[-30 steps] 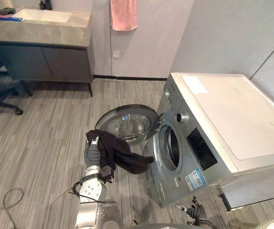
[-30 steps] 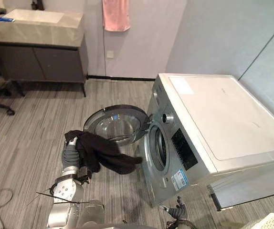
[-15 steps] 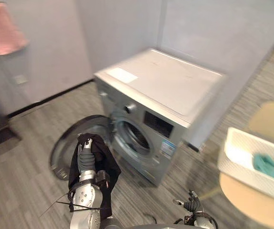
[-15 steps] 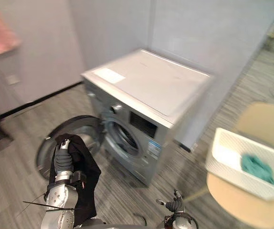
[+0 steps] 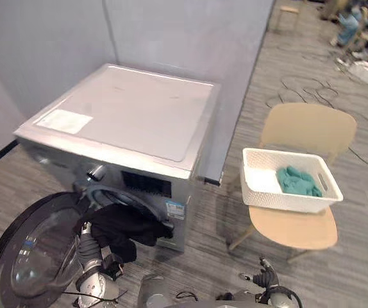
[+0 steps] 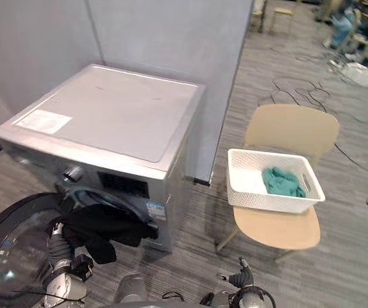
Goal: Pick up the laundry basket with both hands and put the clothes into the washing machine.
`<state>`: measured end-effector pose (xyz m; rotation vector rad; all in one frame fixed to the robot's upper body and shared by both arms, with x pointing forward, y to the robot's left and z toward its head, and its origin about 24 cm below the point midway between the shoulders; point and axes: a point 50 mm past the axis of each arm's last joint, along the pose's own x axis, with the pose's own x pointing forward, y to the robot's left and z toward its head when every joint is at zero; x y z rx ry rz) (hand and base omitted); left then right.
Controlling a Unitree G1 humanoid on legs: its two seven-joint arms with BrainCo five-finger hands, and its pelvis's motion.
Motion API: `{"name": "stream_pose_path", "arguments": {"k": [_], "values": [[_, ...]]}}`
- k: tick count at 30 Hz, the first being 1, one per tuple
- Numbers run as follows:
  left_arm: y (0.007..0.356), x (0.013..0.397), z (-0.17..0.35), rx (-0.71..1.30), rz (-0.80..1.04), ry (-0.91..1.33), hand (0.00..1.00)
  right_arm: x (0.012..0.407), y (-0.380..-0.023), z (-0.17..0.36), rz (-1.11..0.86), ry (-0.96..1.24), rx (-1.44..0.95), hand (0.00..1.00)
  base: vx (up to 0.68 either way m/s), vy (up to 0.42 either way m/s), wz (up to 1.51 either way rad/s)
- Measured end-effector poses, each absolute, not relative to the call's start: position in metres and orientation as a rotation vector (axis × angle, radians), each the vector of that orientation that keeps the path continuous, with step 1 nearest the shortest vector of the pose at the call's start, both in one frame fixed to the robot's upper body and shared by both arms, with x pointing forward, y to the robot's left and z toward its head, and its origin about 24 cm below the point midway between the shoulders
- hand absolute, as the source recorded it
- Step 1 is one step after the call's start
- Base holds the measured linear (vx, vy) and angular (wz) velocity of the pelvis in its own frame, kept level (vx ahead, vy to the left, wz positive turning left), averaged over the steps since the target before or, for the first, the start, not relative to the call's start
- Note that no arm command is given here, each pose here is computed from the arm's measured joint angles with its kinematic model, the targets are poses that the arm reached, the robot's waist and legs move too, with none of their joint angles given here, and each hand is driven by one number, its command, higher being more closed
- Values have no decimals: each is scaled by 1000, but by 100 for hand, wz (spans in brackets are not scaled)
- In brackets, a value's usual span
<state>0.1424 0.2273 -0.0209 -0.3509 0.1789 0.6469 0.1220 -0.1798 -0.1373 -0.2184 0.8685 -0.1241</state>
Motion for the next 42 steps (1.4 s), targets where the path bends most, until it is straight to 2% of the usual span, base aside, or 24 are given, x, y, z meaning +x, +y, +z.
{"name": "stream_pose_path", "arguments": {"k": [5, 10, 13, 14, 19, 24, 26, 28, 36, 39, 42], "values": [[227, 149, -13, -399, 627, 121, 100, 135, -162, -133, -80, 828, -198, 0, 121, 318, -19], [221, 168, 1, -415, 573, 49, 100, 185, -120, -102, 45, 614, -173, 0, -114, 197, -26], [215, 195, 17, -459, 554, -29, 100, 216, -102, -76, 108, 478, -167, 0, -245, 83, -44], [212, 215, 30, -515, 560, -97, 100, 224, -90, -66, 155, 426, -166, 0, -225, 27, -19], [208, 265, 67, -615, 591, -237, 100, 231, -58, -35, 270, 270, -100, 0, -156, -5, -13], [201, 301, 93, -776, 610, -286, 100, 241, -63, -5, 208, 134, 161, 0, -89, 5, -6], [209, 308, 107, -828, 626, -330, 100, 241, -67, 5, 183, 94, 263, 0, -66, 1, -6], [235, 315, 126, -874, 679, -402, 100, 238, -76, 17, 154, 28, 394, 0, -71, -11, 0], [318, 305, 199, -992, 824, -703, 100, 219, -93, 24, 135, -31, 471, 0, -53, -42, -5], [336, 296, 228, -1015, 844, -814, 100, 219, -92, 27, 156, -46, 485, 0, 1, -35, -13], [337, 296, 258, -1002, 792, -884, 100, 220, -95, 27, 157, -51, 501, 0, 25, -28, 2]]}}
